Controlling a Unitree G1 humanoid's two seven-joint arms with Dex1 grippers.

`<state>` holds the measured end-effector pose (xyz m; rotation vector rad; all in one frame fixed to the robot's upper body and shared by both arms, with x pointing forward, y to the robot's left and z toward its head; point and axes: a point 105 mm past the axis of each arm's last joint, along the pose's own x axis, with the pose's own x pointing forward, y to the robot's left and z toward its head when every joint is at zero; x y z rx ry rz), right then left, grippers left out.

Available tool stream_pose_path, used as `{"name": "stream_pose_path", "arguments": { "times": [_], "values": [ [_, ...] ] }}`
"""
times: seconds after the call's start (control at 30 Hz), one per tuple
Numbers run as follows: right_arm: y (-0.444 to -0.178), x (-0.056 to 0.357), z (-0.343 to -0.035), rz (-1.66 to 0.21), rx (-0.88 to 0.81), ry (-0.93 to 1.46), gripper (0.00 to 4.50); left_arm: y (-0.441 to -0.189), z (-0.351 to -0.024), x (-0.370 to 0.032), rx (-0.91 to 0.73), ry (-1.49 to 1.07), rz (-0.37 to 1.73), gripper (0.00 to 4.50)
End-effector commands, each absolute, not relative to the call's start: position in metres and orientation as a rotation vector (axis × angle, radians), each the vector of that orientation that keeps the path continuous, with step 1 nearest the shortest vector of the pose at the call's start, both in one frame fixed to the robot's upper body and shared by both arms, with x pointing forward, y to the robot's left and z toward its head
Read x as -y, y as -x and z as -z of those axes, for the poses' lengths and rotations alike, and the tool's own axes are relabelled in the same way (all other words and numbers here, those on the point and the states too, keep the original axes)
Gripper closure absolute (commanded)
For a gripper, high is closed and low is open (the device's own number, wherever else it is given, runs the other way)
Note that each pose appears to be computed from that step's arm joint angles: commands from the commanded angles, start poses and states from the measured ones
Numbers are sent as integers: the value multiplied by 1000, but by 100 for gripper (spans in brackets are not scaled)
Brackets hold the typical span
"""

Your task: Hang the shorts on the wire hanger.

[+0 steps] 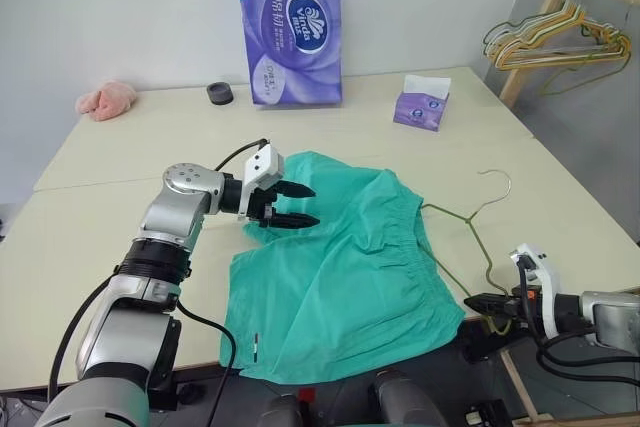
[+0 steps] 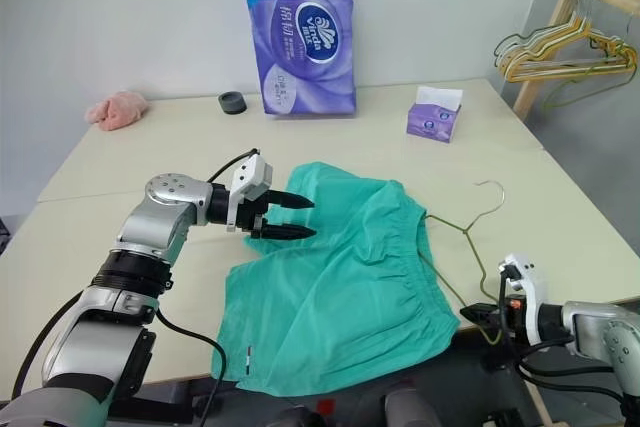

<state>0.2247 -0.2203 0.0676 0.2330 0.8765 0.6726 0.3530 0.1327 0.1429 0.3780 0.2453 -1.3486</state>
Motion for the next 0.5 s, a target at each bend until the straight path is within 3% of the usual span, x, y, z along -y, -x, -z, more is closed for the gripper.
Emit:
{"name": "stream_pose_path", "arguments": {
  "times": [0.03,0.43,0.5],
  "values": [
    [-228,214,-79,-737,-829,-200,450,-356,-155,-134,-202,-412,1332,122],
    [-268,186,-120,-774,-556,-56,450,-394,-195,-129,-37,-272,1145,122],
    [-269,186,-127,-786,-535,18,450,-394,-204,-127,-30,-240,1162,86]
  ]
}}
